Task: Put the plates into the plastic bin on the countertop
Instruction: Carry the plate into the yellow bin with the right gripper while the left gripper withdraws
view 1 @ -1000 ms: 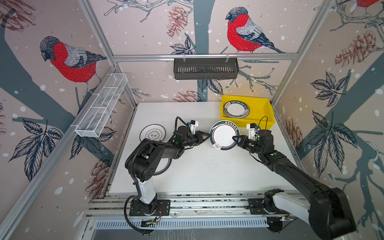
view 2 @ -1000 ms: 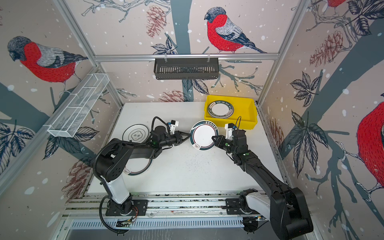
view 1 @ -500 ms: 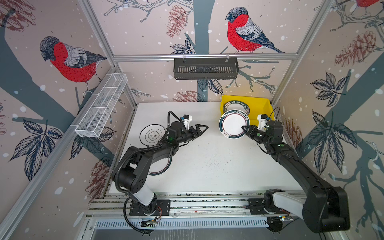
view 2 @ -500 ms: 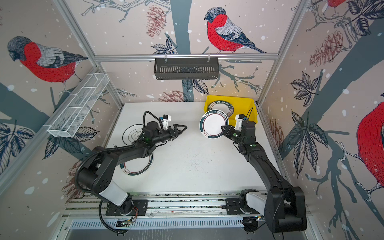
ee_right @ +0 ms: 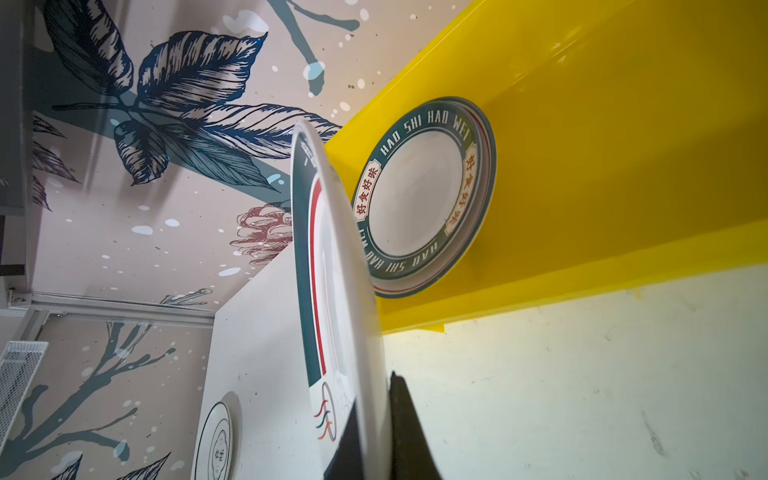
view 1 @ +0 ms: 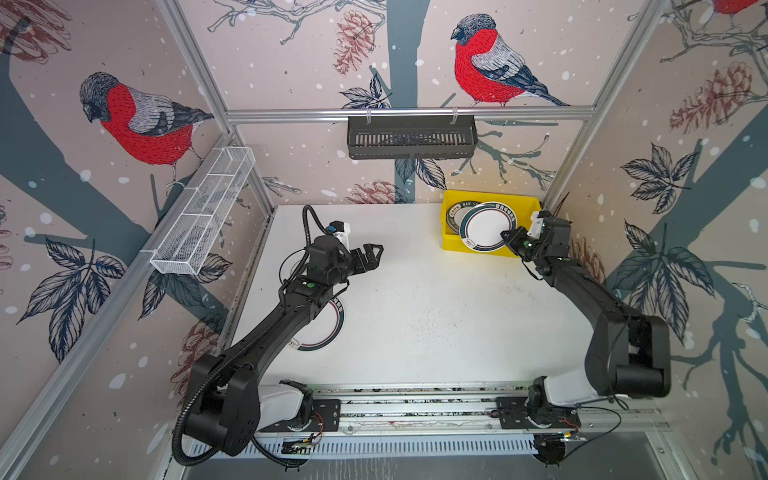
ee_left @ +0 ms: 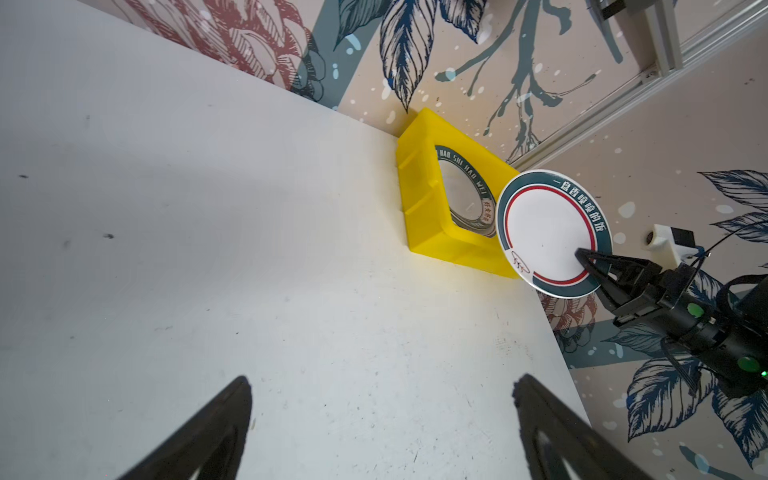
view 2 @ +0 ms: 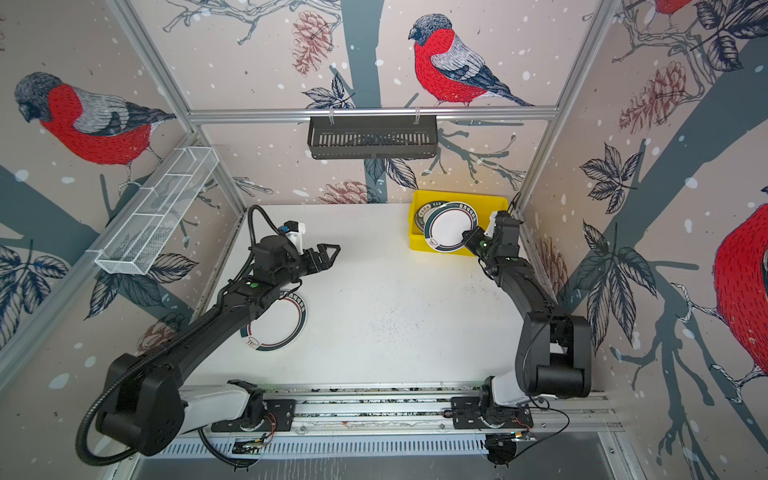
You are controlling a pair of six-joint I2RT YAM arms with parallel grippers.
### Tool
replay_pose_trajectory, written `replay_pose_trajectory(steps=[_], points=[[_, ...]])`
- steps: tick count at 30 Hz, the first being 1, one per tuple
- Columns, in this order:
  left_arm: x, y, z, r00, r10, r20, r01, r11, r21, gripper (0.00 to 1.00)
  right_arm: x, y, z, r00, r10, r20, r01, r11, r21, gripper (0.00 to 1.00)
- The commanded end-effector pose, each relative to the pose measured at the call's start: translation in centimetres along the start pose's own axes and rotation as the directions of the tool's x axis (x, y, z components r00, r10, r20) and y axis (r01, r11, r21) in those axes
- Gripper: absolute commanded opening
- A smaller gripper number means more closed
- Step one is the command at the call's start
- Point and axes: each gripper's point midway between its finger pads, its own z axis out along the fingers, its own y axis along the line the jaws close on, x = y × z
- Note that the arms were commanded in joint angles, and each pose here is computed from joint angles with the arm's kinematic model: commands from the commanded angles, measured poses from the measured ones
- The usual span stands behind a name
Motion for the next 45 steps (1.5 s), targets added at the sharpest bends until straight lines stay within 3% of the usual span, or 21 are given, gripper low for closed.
replay_pose_trajectory(steps=[1, 18, 26, 29, 31, 33, 42, 45], points=[[0.5, 2.3, -0.9, 1.000, -0.005, -0.015, 0.004, 0.997, -0.077, 0.98, -2.2, 0.3, 1.5, 0.999, -0.011, 0.037, 0.011, 1.000, -0.017, 0.01], [1.1, 6.1, -5.3, 0.998, -0.019, 0.053, 0.030, 0.976, -0.214, 0.98, -4.7, -2.9, 8.6, 0.999, -0.010, 0.038, 0.008, 0.998, 0.062, 0.01], [1.2, 6.6, -5.6, 0.999, -0.006, 0.050, 0.018, 0.970, -0.243, 0.98, -3.8, -3.8, 13.0, 0.999, -0.004, -0.040, 0.007, 0.997, 0.076, 0.04], [0.9, 6.9, -5.8, 0.999, 0.001, 0.044, 0.011, 0.962, -0.272, 0.98, -3.1, -2.6, 14.4, 0.996, -0.045, -0.082, 0.050, 0.997, 0.059, 0.21], [0.5, 6.8, -6.1, 0.999, 0.008, 0.050, 0.007, 0.958, -0.287, 0.98, -2.6, -2.1, 15.0, 0.991, -0.059, -0.117, 0.066, 0.996, 0.062, 0.53], [0.0, 6.8, -6.5, 0.998, 0.017, 0.064, 0.003, 0.955, -0.298, 0.98, -2.8, -1.7, 14.7, 0.991, -0.073, -0.109, 0.080, 0.995, 0.063, 0.73], [0.1, 7.2, -7.0, 0.997, 0.050, 0.055, -0.029, 0.943, -0.331, 0.98, -5.8, -0.3, 10.2, 0.987, -0.157, -0.032, 0.160, 0.974, 0.158, 0.97], [0.2, 7.1, -7.1, 0.997, 0.054, 0.055, -0.034, 0.945, -0.324, 0.98, -6.0, 0.7, 9.7, 0.978, -0.209, -0.023, 0.210, 0.968, 0.140, 1.00]])
